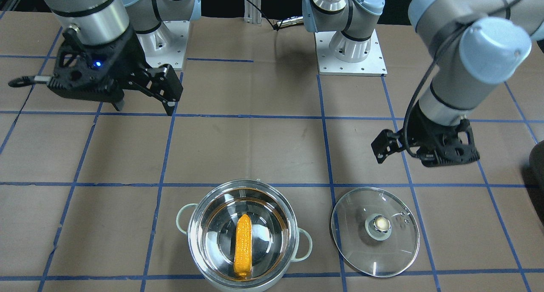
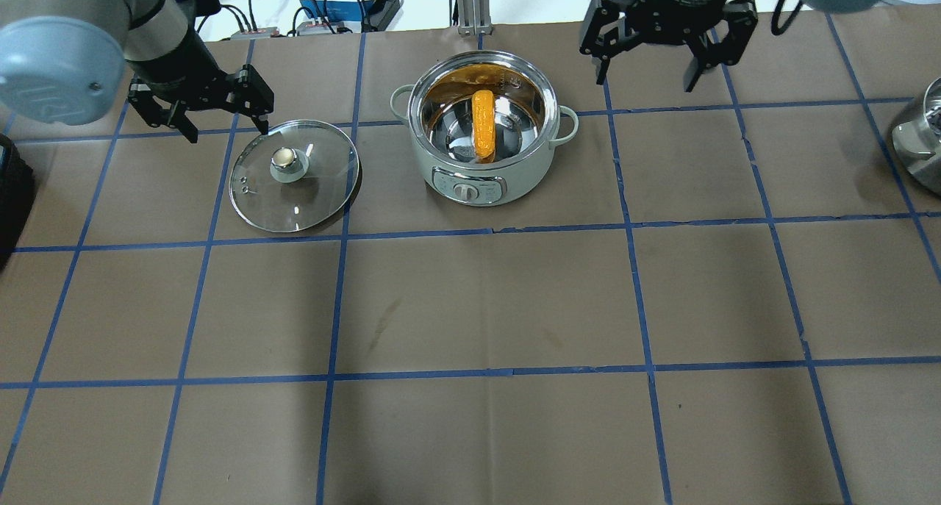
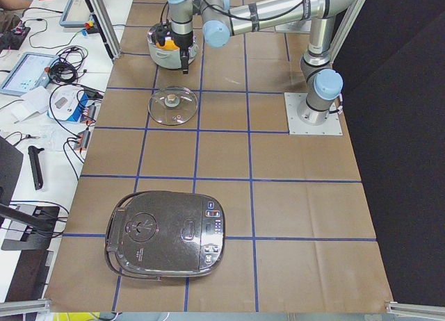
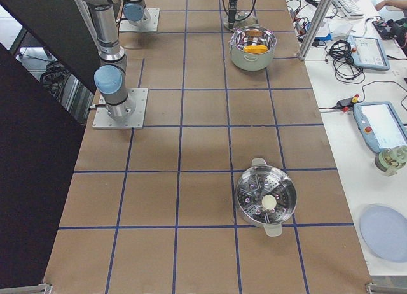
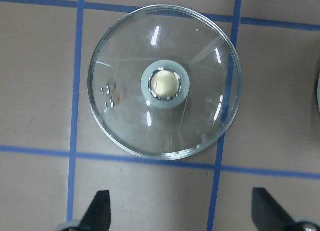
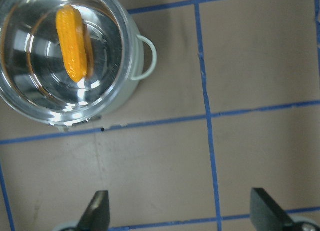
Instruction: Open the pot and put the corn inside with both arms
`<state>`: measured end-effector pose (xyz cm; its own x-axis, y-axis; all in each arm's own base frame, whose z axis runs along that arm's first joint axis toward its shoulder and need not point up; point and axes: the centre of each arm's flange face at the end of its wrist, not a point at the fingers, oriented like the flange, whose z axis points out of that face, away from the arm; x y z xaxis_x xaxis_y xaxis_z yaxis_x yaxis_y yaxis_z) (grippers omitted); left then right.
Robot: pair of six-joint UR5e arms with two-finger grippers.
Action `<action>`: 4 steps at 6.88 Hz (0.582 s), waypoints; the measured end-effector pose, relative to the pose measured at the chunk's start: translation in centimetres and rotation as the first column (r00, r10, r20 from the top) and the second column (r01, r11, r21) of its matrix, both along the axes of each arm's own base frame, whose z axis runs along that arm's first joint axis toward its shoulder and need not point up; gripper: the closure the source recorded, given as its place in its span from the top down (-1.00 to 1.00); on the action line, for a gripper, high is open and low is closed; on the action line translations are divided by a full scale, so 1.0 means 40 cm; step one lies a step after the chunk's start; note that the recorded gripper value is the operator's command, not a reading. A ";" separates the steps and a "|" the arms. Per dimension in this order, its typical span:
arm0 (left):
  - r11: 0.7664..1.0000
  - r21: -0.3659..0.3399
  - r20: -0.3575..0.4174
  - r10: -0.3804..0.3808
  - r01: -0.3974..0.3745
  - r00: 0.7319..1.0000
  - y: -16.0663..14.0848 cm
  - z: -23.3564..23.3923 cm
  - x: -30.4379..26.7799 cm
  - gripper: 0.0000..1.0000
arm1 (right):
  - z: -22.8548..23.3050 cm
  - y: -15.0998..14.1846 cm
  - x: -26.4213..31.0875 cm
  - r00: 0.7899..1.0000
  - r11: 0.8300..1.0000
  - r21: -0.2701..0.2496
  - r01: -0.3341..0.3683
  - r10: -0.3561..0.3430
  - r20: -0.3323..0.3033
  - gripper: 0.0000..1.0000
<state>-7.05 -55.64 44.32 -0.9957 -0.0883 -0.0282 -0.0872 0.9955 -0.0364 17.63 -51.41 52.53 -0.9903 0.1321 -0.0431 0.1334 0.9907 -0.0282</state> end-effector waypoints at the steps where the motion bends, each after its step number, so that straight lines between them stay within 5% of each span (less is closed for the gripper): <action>1: 1.000 0.004 0.007 -0.023 0.023 1.000 0.064 0.051 -0.038 1.00 | -0.012 0.052 -0.015 1.000 1.000 0.009 0.006 -0.006 -0.001 1.00; 4: 0.998 0.006 0.057 -0.055 0.055 0.997 0.137 0.081 -0.074 1.00 | -0.011 0.082 -0.022 1.000 1.000 0.003 0.007 -0.007 -0.003 1.00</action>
<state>-10.01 -50.16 47.55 -0.9958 -0.0334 -0.0858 -0.0305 0.9989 -0.0349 16.75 -48.12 52.08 -0.9895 0.1389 -0.0393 0.1400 0.9898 -0.0260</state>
